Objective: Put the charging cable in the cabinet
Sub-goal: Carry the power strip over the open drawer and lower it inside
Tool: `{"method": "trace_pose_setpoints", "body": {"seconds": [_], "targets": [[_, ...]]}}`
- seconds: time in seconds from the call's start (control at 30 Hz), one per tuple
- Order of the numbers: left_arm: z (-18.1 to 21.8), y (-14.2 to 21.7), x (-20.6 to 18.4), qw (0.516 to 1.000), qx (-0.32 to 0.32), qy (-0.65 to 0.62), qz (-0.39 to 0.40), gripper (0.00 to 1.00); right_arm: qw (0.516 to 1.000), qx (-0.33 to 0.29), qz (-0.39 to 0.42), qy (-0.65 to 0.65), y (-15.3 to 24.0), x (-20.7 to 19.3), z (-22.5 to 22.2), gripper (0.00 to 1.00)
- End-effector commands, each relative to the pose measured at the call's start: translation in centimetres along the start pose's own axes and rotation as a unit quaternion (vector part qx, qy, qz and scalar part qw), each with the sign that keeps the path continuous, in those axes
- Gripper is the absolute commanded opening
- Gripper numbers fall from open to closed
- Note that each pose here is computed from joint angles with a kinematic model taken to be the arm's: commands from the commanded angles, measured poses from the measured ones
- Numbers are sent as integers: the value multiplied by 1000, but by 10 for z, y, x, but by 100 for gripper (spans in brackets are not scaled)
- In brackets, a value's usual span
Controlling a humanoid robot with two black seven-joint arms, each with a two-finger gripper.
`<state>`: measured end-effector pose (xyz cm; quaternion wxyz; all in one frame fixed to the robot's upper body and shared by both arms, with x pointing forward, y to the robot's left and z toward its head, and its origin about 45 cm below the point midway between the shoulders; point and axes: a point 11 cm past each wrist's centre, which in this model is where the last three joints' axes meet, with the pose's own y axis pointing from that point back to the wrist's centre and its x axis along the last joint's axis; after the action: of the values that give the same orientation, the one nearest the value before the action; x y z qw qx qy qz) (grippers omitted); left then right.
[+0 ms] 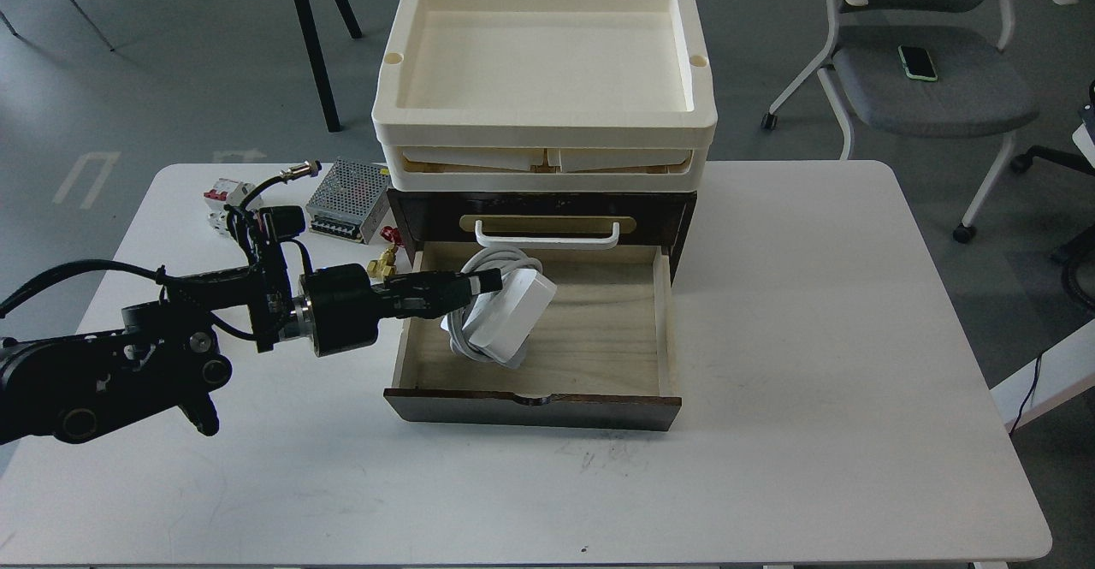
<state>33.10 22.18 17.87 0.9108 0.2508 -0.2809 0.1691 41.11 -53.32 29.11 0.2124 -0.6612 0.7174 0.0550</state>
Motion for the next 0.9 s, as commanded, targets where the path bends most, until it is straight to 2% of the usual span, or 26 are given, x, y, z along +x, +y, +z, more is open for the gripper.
{"method": "trace_pose_setpoints", "body": {"seconds": [0.0,0.3,0.5,0.57,0.73,0.83,0.87], "targets": [[-18,-3,-5,1000,23,11,0,2,1000,-2,2,1,2,2,2,100],[-35,-17,-13,999,39,29,9,3,1000,-6,6,1,5,5,5,100],[-37,-32,-18,996,33,73,33,12,1000,-6,6,0,6,5,5,100],[-37,-37,-18,995,33,84,38,18,1000,-7,7,0,6,6,5,100],[-31,-47,-24,995,22,91,35,48,1000,-8,10,0,8,8,6,100],[-32,-48,-32,994,22,99,31,57,1000,-8,12,-1,10,10,7,100],[-33,-48,-34,994,23,101,30,65,1000,-8,13,-1,11,10,8,100]]}}
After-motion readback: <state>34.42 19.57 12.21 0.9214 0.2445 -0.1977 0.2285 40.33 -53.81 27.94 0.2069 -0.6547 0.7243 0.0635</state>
